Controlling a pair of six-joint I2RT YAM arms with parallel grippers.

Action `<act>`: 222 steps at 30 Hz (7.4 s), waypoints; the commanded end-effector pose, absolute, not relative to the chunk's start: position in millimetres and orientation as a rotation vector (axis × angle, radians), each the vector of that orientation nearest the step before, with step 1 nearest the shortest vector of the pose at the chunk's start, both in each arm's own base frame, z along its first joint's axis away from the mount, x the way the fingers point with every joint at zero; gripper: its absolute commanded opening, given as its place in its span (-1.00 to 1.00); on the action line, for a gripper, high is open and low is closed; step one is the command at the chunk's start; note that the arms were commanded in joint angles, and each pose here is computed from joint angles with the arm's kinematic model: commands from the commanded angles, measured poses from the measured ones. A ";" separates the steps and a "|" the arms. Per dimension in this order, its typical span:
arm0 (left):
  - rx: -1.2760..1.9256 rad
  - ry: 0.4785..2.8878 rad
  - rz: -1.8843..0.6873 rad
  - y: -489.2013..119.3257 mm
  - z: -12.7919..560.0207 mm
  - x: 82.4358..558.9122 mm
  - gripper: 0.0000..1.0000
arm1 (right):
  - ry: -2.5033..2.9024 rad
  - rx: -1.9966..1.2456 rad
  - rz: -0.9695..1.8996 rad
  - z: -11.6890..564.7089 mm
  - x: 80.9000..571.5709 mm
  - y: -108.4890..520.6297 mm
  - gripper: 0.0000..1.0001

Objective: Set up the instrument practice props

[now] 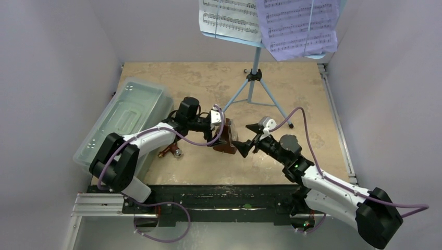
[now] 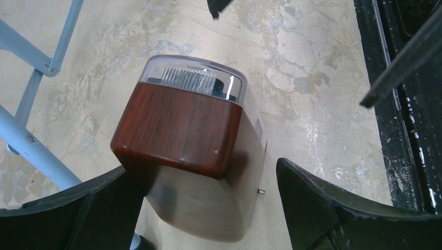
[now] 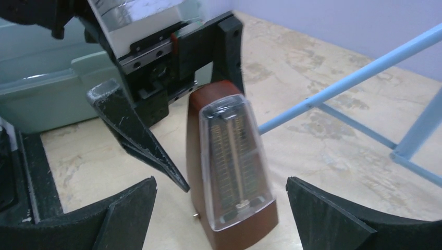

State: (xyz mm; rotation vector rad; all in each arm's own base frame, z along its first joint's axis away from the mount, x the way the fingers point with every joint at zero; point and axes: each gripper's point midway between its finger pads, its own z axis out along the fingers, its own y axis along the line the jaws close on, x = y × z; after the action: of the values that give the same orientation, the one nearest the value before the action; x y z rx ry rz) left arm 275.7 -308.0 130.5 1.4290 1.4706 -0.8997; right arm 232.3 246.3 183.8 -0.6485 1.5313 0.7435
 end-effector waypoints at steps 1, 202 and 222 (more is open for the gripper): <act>1.457 1.377 -0.923 -317.8 144.1 278.2 0.69 | 1.396 -0.629 0.770 212.7 239.9 236.6 0.98; 0.077 2.120 -0.852 -240.9 247.2 290.4 0.27 | 1.141 -0.990 0.886 172.9 243.9 293.9 0.01; 0.128 2.246 -0.748 -234.4 199.3 288.3 -0.09 | 1.172 -0.993 0.927 132.5 274.2 307.5 -0.03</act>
State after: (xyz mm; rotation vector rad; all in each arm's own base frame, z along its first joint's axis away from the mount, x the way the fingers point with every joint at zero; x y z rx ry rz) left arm 288.3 -236.1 207.1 0.0853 2.2277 -0.7854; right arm 261.1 306.1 107.7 -1.0151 1.2841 0.9593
